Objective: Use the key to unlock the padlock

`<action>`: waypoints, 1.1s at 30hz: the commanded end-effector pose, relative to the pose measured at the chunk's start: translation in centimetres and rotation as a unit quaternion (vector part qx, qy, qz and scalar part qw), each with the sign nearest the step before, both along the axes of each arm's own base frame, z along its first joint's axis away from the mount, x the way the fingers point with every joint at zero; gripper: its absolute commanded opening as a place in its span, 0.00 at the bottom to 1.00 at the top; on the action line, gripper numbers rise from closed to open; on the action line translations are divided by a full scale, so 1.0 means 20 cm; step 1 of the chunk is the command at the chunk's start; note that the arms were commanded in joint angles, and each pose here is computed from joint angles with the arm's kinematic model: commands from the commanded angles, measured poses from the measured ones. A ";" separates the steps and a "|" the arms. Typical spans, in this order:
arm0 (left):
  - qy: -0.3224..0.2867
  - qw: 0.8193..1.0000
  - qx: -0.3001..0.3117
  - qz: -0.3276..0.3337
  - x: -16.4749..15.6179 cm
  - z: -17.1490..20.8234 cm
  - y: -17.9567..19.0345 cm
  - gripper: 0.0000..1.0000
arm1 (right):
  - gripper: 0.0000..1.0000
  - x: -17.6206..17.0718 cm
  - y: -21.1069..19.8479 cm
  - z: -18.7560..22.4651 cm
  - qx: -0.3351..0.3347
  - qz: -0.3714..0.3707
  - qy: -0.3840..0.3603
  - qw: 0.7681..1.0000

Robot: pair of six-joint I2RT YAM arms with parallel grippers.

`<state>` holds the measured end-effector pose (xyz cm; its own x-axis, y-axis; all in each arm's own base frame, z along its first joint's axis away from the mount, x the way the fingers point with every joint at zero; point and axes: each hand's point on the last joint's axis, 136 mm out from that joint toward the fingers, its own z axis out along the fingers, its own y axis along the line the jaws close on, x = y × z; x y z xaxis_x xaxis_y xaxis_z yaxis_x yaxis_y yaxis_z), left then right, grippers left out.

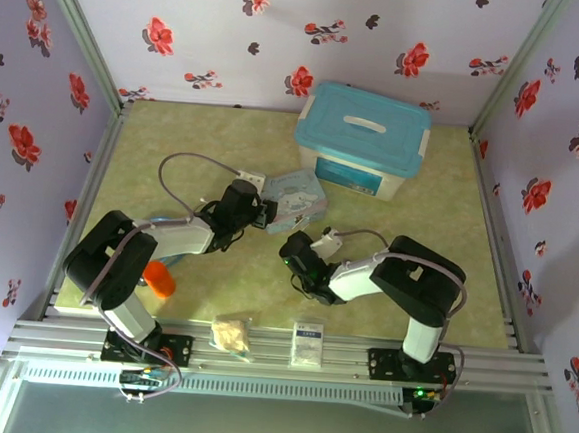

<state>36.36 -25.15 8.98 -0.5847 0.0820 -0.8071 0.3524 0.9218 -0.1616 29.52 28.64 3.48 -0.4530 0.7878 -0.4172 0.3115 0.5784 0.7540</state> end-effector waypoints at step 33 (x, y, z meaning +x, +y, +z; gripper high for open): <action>0.071 0.996 0.054 -0.013 -0.14 -0.20 0.10 0.53 | 0.12 0.13 -0.23 0.13 -0.020 -0.052 -0.048 0.997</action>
